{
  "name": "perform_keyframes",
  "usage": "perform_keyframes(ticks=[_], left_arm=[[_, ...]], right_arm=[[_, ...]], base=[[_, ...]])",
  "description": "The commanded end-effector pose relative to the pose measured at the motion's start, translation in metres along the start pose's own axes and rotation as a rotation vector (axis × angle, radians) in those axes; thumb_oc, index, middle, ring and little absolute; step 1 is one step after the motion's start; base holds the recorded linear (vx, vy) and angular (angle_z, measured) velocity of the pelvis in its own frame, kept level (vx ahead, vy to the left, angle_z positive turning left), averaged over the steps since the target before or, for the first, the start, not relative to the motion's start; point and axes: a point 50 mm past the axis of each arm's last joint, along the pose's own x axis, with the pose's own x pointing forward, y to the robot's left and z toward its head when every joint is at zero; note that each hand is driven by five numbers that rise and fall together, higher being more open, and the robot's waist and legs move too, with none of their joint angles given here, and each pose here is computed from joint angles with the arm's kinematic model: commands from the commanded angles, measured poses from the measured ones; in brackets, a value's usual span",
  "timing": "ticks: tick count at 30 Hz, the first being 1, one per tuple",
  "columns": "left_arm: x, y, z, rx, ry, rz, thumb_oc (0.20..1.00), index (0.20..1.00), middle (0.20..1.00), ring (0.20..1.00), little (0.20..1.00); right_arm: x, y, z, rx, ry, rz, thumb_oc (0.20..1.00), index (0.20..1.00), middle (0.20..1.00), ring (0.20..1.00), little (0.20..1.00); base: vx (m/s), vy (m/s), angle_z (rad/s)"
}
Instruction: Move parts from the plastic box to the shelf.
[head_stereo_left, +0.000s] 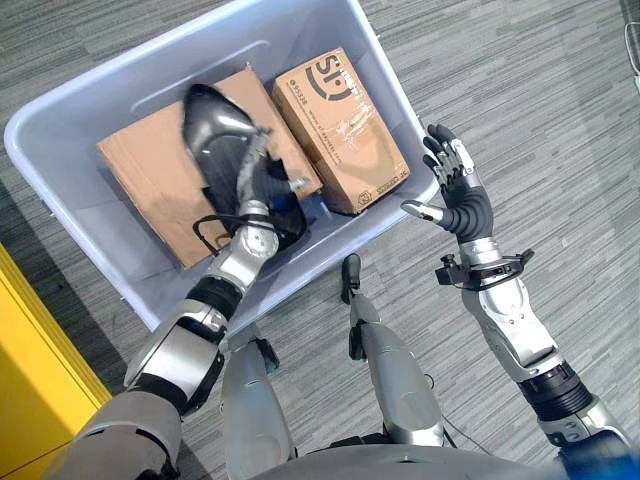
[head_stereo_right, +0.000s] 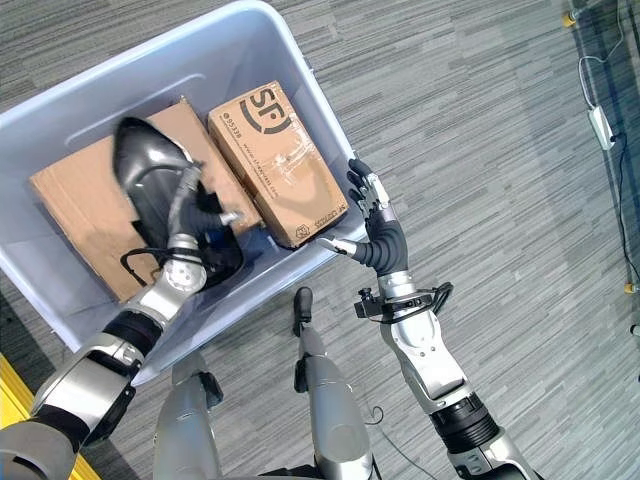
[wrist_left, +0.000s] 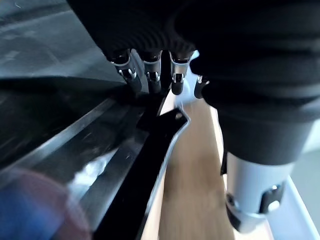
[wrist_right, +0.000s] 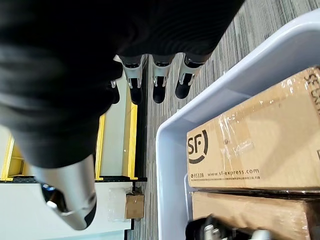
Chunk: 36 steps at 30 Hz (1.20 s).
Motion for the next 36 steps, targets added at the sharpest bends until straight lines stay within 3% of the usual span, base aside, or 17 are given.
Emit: perform_keyframes(ticks=[1, 7, 10, 13, 20, 26, 30, 36], left_arm=[[-0.012, -0.018, -0.002, 0.081, -0.047, -0.121, 1.000, 1.000, 1.000, 1.000, 1.000], [-0.039, -0.046, -0.005, 0.122, -0.086, -0.318, 1.000, 1.000, 1.000, 1.000, 1.000], [-0.043, -0.038, 0.000, 0.089, -0.136, -0.302, 1.000, 1.000, 1.000, 1.000, 1.000], [-0.043, -0.022, 0.007, 0.068, -0.200, -0.249, 1.000, 1.000, 1.000, 1.000, 1.000], [-0.055, 0.048, 0.045, -0.050, -0.440, 0.033, 1.000, 1.000, 1.000, 1.000, 1.000], [-0.071, 0.076, 0.058, -0.205, -0.475, 0.201, 1.000, 1.000, 1.000, 1.000, 1.000], [-0.077, 0.077, 0.052, -0.208, -0.445, 0.243, 1.000, 1.000, 1.000, 1.000, 1.000], [-0.074, 0.047, 0.017, -0.112, -0.258, 0.215, 1.000, 1.000, 1.000, 1.000, 1.000]], right_arm=[[-0.001, -0.011, 0.019, -0.006, -0.103, -0.029, 1.000, 1.000, 1.000, 1.000, 1.000], [-0.004, -0.017, 0.021, -0.022, -0.102, -0.020, 1.000, 1.000, 1.000, 1.000, 1.000], [-0.007, -0.021, 0.023, -0.037, -0.104, -0.033, 1.000, 1.000, 1.000, 1.000, 1.000], [-0.009, -0.025, 0.024, -0.055, -0.110, -0.043, 1.000, 1.000, 1.000, 1.000, 1.000], [-0.019, -0.036, 0.031, -0.097, -0.126, -0.084, 1.000, 1.000, 1.000, 1.000, 1.000], [-0.021, -0.038, 0.035, -0.112, -0.134, -0.095, 1.000, 1.000, 1.000, 1.000, 1.000], [-0.021, -0.039, 0.035, -0.117, -0.136, -0.105, 1.000, 1.000, 1.000, 1.000, 1.000], [-0.016, -0.037, 0.032, -0.117, -0.141, -0.126, 1.000, 1.000, 1.000, 1.000, 1.000]], base=[[0.00, 0.000, 0.00], [0.01, 0.005, 0.01], [0.00, 0.000, 0.00], [0.00, 0.000, 0.00], [0.00, 0.000, 0.06], [0.00, -0.004, 0.03], [0.00, 0.000, 0.00], [0.00, 0.000, 0.00]])
